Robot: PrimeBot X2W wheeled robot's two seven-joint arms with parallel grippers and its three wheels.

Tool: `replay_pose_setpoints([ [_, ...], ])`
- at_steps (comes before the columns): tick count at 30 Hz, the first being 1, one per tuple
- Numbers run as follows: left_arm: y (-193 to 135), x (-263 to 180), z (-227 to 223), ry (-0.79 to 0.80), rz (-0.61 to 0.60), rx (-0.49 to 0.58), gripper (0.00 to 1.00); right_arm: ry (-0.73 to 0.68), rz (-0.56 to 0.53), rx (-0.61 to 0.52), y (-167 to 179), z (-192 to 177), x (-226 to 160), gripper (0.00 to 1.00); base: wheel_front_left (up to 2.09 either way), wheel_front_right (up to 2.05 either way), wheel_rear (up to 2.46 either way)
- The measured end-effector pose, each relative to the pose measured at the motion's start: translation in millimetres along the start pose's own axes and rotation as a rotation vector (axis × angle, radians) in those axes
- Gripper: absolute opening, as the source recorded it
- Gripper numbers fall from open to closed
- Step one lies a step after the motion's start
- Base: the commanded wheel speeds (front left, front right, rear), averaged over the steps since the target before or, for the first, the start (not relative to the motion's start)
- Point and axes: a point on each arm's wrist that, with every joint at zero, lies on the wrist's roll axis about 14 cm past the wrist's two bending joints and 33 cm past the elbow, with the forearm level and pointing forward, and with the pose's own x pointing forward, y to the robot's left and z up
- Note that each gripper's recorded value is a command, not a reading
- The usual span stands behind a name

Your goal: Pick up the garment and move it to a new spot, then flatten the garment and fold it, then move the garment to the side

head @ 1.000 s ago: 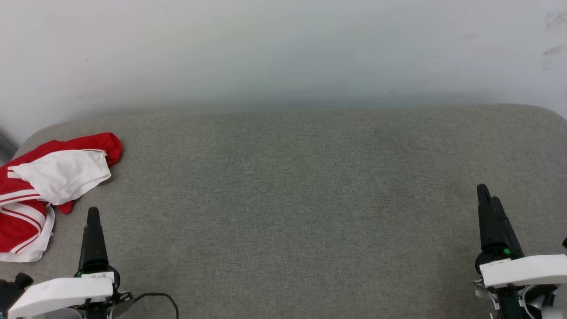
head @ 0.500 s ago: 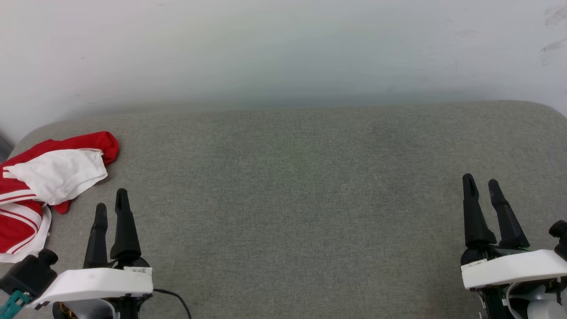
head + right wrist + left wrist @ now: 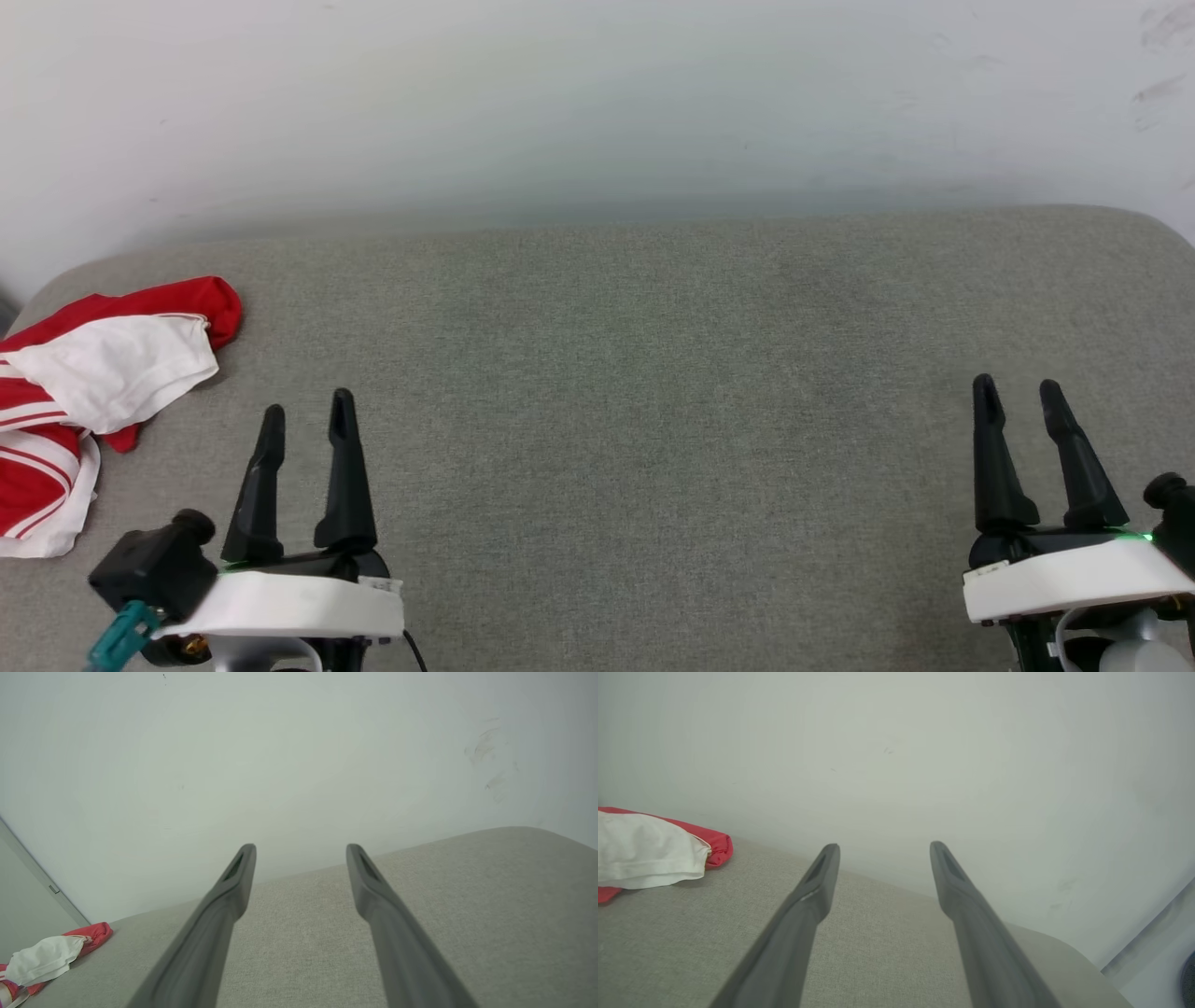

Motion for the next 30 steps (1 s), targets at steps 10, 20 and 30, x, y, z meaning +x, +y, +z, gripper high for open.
replay_pose_setpoints([
  [10, -23, -3, -8, 0.013, -0.073, 0.194, 1.0, -0.002, 0.041, -0.141, 9, -2, 0, 1.0, 0.0, 0.0, 0.0],
  [20, -30, -13, -35, 0.083, -0.101, 0.292, 1.0, -0.003, 0.074, -0.244, 16, -5, -1, 1.0, 0.0, 0.0, 0.0],
  [30, -21, -19, -33, 0.069, -0.081, 0.269, 1.0, -0.01, 0.091, -0.275, 21, -6, -5, 1.0, 0.0, 0.0, 0.0],
])
